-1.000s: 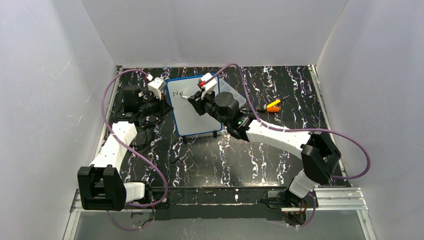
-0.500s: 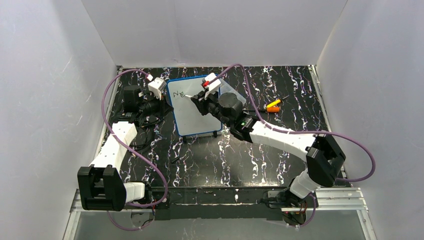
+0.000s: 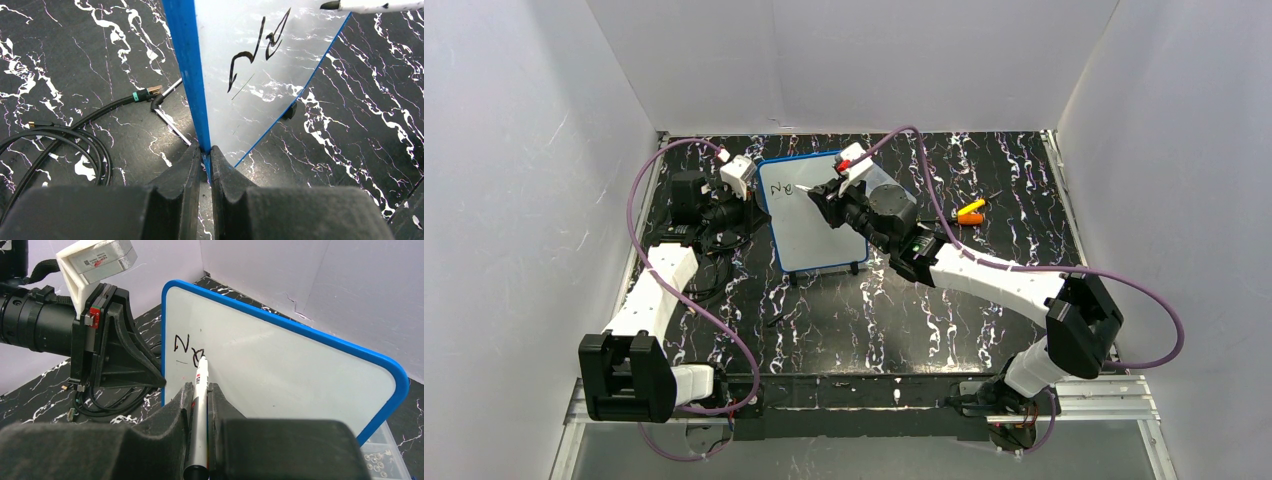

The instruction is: Write a sentence on the whiteboard

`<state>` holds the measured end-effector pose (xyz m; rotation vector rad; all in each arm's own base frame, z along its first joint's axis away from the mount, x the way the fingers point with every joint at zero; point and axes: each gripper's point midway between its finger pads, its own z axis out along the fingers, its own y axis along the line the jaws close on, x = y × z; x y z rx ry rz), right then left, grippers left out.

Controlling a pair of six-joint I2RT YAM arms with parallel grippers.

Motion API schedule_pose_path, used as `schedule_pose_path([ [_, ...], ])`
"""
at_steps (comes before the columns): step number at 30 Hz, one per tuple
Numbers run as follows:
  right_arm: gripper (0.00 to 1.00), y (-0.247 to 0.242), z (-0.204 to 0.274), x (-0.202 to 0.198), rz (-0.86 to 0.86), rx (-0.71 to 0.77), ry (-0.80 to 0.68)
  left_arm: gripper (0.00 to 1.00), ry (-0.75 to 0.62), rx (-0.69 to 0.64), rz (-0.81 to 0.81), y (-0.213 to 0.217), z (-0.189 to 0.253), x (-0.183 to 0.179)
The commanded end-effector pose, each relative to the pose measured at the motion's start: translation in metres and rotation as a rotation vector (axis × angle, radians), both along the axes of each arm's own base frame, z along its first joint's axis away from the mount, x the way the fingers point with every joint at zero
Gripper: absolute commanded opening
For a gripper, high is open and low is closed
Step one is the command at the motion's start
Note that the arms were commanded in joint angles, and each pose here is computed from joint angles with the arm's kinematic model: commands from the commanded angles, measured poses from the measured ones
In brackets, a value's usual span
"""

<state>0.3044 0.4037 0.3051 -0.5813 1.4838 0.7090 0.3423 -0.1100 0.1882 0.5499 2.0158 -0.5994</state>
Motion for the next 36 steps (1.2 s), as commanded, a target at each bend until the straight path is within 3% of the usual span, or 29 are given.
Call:
schedule_pose_path([
  [1, 0.01, 0.001, 0.034, 0.005, -0.011, 0.072, -0.068, 0.0, -0.031, 0.008, -0.003, 0.001, 0.006, -0.004],
  [36, 0.01, -0.013, -0.01, 0.012, -0.089, -0.007, -0.011, 0.0, -0.031, 0.009, -0.005, 0.001, 0.006, -0.004],
])
